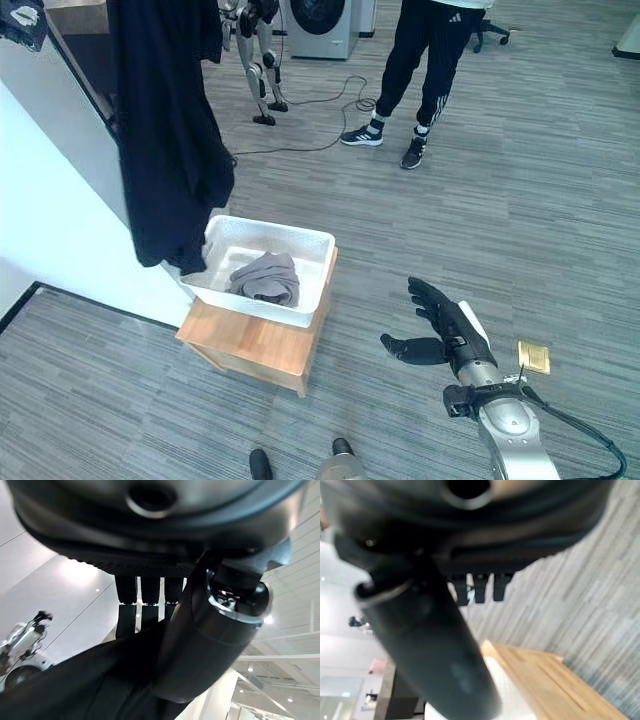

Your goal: Pick up bed clothes into laundry basket.

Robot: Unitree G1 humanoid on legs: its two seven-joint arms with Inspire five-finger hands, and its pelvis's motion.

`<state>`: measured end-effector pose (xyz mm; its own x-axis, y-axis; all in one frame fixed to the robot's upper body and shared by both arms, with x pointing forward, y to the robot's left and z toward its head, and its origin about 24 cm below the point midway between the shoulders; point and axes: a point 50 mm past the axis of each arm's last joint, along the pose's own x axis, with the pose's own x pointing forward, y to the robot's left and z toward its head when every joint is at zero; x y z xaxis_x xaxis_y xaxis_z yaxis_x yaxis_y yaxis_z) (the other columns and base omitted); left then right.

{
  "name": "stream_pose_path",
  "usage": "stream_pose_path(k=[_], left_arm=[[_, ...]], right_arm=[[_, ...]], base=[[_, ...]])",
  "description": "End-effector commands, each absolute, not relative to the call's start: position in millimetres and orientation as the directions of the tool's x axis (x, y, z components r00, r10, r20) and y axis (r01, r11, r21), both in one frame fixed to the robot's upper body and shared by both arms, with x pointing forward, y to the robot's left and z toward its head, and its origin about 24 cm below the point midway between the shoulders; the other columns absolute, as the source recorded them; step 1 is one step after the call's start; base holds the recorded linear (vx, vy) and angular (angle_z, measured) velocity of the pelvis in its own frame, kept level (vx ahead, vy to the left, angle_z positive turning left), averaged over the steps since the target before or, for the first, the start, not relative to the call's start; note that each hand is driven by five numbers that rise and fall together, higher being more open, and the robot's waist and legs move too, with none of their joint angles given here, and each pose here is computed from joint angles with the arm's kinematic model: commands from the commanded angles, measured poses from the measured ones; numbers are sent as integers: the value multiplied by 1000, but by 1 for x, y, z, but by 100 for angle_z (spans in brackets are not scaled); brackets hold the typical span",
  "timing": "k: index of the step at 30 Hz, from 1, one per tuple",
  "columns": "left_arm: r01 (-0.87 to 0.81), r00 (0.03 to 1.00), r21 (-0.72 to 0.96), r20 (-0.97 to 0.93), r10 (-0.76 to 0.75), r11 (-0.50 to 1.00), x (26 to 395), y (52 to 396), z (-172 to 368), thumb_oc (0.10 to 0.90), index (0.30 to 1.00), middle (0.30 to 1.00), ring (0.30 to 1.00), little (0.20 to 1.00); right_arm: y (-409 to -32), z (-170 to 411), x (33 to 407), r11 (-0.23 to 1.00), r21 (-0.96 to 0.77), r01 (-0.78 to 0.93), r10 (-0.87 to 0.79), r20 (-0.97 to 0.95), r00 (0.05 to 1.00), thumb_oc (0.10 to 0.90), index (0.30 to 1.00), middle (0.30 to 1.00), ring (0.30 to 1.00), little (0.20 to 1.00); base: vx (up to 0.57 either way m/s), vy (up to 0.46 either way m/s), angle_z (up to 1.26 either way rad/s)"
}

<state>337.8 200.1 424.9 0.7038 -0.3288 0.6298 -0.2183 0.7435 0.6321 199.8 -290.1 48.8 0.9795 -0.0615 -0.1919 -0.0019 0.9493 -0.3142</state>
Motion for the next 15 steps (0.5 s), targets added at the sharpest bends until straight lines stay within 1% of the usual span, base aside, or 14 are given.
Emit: stream_pose_path(k=[1, 4, 5, 7, 8, 9, 10, 12, 13, 15], left_arm=[[-367, 534, 420, 826, -182, 830, 298, 221, 501, 400, 300, 300, 300, 300], [-374, 533, 393, 832, -152, 840, 297, 227, 503, 400, 300, 300, 300, 300], [-341, 539, 354, 832, -127, 871, 299, 232, 499, 400, 300, 300, 300, 300], [-372, 564, 318, 824, -60, 872, 302, 250, 495, 400, 300, 300, 300, 300], [-398, 580, 286, 815, -2, 872, 303, 264, 491, 400, 300, 300, 300, 300], [-397, 580, 285, 814, -1, 872, 304, 265, 491, 400, 300, 300, 300, 300], [-431, 594, 245, 801, 68, 869, 303, 282, 487, 400, 300, 300, 300, 300], [-463, 605, 214, 786, 130, 860, 302, 298, 483, 400, 300, 300, 300, 300], [-463, 605, 213, 785, 131, 860, 302, 299, 483, 400, 300, 300, 300, 300], [-509, 616, 191, 762, 200, 840, 301, 317, 475, 400, 300, 300, 300, 300]], right_arm=[[-287, 93, 209, 953, -300, 50, -32, 64, 997, 800, 900, 900, 900, 900], [-287, 91, 206, 956, -289, 58, -42, 59, 997, 800, 900, 900, 900, 900], [-287, 90, 205, 958, -280, 63, -49, 58, 997, 800, 900, 900, 900, 900], [-288, 88, 204, 959, -275, 69, -56, 54, 997, 800, 900, 900, 900, 900], [-289, 89, 202, 960, -272, 71, -58, 55, 997, 800, 900, 900, 900, 900], [-289, 89, 202, 959, -273, 71, -58, 55, 997, 800, 900, 900, 900, 900], [-292, 89, 199, 959, -274, 80, -68, 52, 996, 800, 900, 900, 900, 900], [-293, 88, 197, 957, -277, 87, -77, 48, 996, 800, 900, 900, 900, 900], [-294, 88, 197, 957, -278, 87, -77, 48, 996, 800, 900, 900, 900, 900], [-295, 87, 195, 956, -280, 89, -81, 40, 996, 800, 900, 900, 900, 900]], base=[[0, 0, 0], [0, 0, 0], [0, 0, 0], [0, 0, 0], [0, 0, 0], [0, 0, 0], [0, 0, 0], [0, 0, 0], [0, 0, 0], [0, 0, 0]])
